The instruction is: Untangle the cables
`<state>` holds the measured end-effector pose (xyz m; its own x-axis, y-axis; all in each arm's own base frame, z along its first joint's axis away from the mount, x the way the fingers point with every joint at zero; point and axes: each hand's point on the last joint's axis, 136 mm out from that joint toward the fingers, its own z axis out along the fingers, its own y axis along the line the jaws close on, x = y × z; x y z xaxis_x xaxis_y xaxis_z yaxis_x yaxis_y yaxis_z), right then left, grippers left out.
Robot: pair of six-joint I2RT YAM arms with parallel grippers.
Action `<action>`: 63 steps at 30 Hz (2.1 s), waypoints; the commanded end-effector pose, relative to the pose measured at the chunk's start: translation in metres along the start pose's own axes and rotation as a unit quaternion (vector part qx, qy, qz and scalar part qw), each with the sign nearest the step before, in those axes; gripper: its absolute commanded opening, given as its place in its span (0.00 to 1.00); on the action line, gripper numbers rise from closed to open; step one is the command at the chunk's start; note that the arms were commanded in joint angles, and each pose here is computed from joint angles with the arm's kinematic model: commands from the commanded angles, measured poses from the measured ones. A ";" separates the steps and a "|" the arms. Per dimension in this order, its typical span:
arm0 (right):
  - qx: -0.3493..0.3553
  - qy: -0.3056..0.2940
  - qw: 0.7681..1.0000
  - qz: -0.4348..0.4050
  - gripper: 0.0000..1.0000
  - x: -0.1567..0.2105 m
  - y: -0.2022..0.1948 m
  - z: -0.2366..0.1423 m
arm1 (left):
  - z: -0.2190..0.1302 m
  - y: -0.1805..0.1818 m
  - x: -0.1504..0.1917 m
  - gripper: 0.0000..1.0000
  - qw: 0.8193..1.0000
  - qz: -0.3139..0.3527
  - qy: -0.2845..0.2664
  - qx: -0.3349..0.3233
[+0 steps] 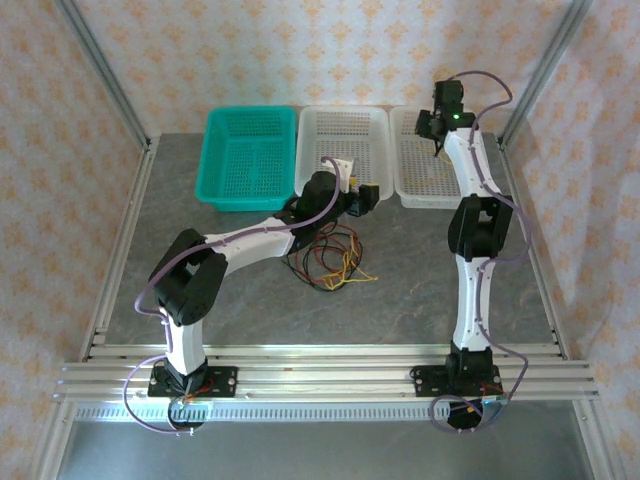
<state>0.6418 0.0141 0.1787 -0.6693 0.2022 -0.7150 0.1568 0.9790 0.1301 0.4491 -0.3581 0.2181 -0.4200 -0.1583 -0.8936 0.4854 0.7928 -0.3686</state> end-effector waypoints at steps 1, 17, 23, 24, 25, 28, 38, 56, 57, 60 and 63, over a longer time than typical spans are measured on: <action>0.006 0.017 1.000 0.004 0.61 0.003 -0.003 -0.012 | -0.003 0.008 -0.001 0.70 1.000 -0.011 -0.001 -0.004; -0.005 -0.011 1.000 0.004 0.70 -0.011 -0.001 -0.072 | -0.029 0.014 -0.010 0.70 0.999 -0.017 -0.019 -0.020; -0.038 -0.041 0.998 0.031 0.64 -0.014 0.008 -0.117 | -0.051 0.019 -0.017 0.70 0.999 -0.008 -0.025 -0.041; -0.047 -0.047 0.997 0.037 0.62 -0.012 0.011 -0.126 | -0.054 0.021 -0.017 0.69 0.999 -0.007 -0.024 -0.047; -0.058 -0.050 0.996 0.043 0.60 -0.009 0.015 -0.133 | -0.058 0.022 -0.016 0.69 0.998 -0.006 -0.023 -0.050; -0.064 -0.041 0.996 0.051 0.59 0.010 0.029 -0.140 | -0.067 0.029 -0.015 0.68 0.998 -0.022 -0.022 -0.060; -0.043 -0.011 0.996 0.072 0.54 0.054 0.085 -0.104 | -0.094 0.066 -0.019 0.67 0.989 -0.124 -0.051 -0.057; 0.032 0.011 0.997 0.066 0.57 0.054 0.090 -0.013 | -0.108 0.092 -0.018 0.67 0.986 -0.142 -0.055 -0.066; 0.034 0.013 0.997 0.064 0.57 0.055 0.089 -0.010 | -0.107 0.091 -0.018 0.68 0.986 -0.142 -0.054 -0.065; 0.035 0.018 0.997 0.061 0.56 0.058 0.090 -0.005 | -0.105 0.092 -0.016 0.67 0.987 -0.142 -0.051 -0.064; 0.032 0.019 0.998 0.060 0.55 0.059 0.092 -0.001 | -0.104 0.091 -0.015 0.67 0.987 -0.141 -0.049 -0.063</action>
<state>0.6147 0.1229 0.1516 -0.6675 0.3288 -0.6681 0.2625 0.9435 0.2021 0.4188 -0.2198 0.2151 -0.4604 -0.4159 -0.7843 0.2314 0.7967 -0.5583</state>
